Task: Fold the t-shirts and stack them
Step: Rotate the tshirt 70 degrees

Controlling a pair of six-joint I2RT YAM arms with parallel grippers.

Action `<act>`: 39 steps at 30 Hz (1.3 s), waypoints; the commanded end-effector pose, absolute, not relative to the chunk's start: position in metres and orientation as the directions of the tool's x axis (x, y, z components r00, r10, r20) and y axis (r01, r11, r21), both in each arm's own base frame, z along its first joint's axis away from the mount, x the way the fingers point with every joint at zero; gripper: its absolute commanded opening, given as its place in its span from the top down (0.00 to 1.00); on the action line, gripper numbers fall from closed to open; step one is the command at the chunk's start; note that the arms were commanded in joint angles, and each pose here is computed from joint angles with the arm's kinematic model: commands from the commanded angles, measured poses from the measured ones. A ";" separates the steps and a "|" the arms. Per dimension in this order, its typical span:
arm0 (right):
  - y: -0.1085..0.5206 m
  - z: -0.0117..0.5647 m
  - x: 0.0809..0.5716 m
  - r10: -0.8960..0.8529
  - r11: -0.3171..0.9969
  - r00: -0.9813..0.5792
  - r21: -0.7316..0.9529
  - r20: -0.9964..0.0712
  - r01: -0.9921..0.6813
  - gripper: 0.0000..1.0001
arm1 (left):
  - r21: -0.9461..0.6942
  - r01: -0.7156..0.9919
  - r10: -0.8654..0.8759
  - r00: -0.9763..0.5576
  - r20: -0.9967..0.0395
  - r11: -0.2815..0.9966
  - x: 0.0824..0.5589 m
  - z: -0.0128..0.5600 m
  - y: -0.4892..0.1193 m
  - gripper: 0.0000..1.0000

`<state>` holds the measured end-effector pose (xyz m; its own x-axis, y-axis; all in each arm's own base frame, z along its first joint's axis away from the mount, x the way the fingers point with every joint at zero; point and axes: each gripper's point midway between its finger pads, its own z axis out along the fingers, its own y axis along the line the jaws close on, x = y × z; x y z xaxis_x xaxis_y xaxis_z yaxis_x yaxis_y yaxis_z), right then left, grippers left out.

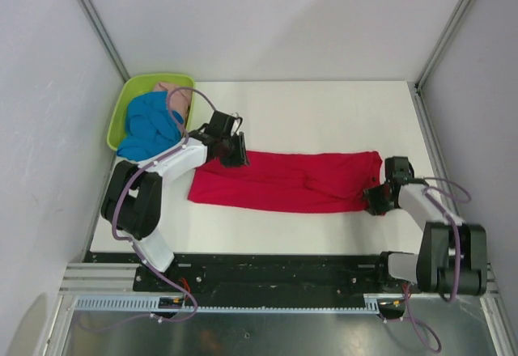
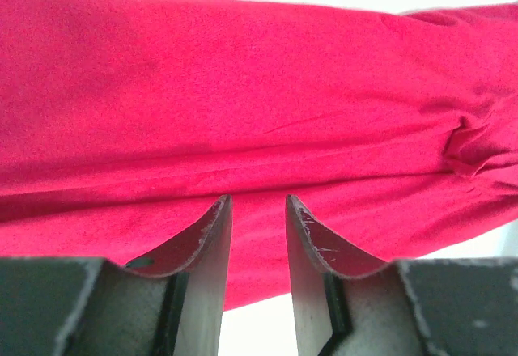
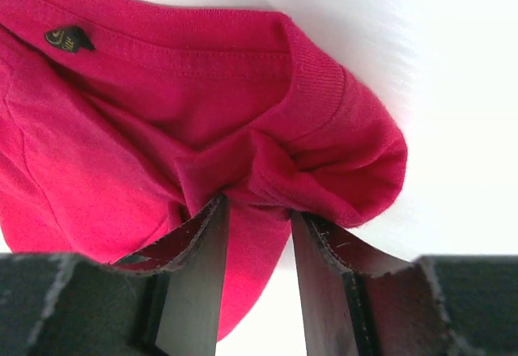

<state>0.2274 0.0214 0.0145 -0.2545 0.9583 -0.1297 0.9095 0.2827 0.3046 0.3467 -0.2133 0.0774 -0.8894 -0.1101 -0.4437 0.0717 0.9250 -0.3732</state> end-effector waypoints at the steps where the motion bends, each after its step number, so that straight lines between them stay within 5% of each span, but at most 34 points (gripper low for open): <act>1: -0.014 0.001 0.280 0.924 0.335 -0.257 0.272 -0.285 0.902 0.59 | -0.402 0.082 -0.136 -0.864 -0.484 0.912 0.354 0.096 -0.210 0.62; 23: -0.033 -0.022 0.490 0.641 0.728 -0.661 0.035 -0.390 0.685 0.58 | -0.311 0.063 -0.061 -0.926 -0.373 0.948 0.294 0.038 -0.199 0.64; 33: -0.051 0.012 0.513 0.603 0.760 -0.654 0.080 -0.457 0.645 0.43 | -0.255 0.081 -0.011 -0.941 -0.339 0.964 0.266 0.019 -0.220 0.65; 39: -0.062 0.028 0.505 0.636 0.736 -0.613 0.130 -0.468 0.664 0.41 | -0.297 0.087 -0.003 -0.956 -0.292 0.951 0.247 0.016 -0.248 0.65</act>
